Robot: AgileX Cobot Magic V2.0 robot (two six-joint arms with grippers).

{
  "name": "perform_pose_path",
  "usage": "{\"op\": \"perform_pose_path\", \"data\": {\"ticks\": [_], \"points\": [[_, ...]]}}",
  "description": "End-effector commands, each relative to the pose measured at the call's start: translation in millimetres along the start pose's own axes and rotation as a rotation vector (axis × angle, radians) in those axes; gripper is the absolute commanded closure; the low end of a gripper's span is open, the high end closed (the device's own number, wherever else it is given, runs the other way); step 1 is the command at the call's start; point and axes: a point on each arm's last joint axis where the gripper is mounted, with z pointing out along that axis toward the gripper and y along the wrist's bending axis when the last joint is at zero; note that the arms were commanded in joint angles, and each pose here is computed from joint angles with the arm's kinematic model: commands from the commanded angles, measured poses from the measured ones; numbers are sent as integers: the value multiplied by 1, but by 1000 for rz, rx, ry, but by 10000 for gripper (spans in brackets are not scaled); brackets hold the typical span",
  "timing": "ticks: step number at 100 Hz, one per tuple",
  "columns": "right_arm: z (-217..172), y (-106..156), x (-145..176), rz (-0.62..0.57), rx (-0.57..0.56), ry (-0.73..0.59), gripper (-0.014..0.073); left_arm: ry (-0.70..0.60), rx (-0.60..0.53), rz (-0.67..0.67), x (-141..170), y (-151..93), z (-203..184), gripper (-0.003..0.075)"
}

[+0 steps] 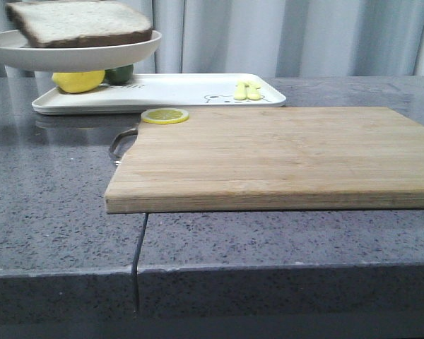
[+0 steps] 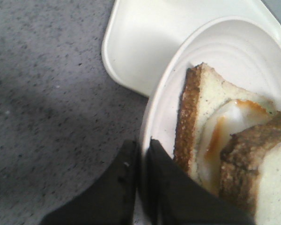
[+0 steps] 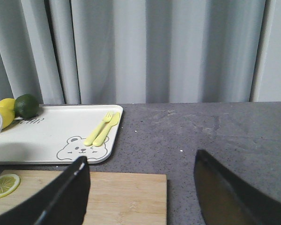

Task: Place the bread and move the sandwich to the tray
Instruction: 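Lift the plate with the left gripper and carry it onto the tray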

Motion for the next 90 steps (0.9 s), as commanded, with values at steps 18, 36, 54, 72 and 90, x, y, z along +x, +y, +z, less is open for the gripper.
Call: {"op": "perform_pose_path", "data": {"ticks": [18, 36, 54, 72, 90], "points": [[-3, -1, -15, 3, 23, -99, 108, -16, 152, 34, -32, -56, 23, 739], [-3, -1, -15, 3, 23, -99, 108, 67, 181, 59, -54, -69, 53, 739], [-3, -1, -15, 3, 23, -99, 108, 104, 212, 98, -72, -81, 72, 739], [-3, -1, -15, 3, 23, -99, 108, 91, 234, 120, -83, -87, 85, 739], [-3, -1, -16, 3, 24, -100, 108, 102, 237, 126, -84, -87, 101, 739]]}}
